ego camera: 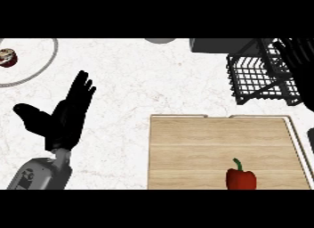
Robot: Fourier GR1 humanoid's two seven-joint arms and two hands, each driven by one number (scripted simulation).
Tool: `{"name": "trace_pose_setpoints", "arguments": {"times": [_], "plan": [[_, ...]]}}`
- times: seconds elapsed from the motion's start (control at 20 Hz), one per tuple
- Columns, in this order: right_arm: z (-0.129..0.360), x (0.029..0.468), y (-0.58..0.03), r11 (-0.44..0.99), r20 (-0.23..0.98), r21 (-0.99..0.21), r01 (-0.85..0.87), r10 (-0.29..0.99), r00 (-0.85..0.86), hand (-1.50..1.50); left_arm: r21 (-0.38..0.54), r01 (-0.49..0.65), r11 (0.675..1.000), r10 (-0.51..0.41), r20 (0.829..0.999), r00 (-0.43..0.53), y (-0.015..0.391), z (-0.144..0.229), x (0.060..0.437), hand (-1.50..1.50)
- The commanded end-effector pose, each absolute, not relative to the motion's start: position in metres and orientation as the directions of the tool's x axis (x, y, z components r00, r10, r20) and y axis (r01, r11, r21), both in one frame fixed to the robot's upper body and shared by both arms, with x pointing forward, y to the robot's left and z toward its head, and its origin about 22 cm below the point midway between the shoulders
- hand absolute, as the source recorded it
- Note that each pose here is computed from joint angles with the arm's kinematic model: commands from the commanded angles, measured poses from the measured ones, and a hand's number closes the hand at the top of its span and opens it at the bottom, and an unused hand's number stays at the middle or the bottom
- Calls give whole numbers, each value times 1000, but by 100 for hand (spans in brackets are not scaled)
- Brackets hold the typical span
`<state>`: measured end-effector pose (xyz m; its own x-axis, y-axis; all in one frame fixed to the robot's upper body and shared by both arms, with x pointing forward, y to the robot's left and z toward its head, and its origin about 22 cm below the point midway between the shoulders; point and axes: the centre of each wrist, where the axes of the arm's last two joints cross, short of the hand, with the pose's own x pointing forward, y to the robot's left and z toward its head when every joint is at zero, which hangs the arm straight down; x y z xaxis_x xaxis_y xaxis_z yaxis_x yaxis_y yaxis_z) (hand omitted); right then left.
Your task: Pick the bell pepper from the tray and place it in the tiered basket
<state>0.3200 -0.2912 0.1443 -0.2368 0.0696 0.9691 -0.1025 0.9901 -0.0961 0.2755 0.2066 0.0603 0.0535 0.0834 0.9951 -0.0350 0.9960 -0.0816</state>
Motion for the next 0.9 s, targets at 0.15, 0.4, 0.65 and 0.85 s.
{"name": "trace_pose_setpoints", "arguments": {"times": [0.15,0.4,0.65,0.85], "plan": [[158,285,-328,991,927,9,-133,-58,-371,150,93,-102,990,-99,994,-56,223,54,273,0],[94,249,-346,986,975,140,91,-121,-184,-150,181,-90,979,-188,979,-76,227,44,272,0],[89,214,-342,888,907,311,-338,-383,-173,-150,187,-108,976,-197,977,-83,226,43,272,0],[126,171,-379,910,946,105,-401,-216,-243,-150,181,-103,978,-190,979,-79,211,35,267,0]]}}
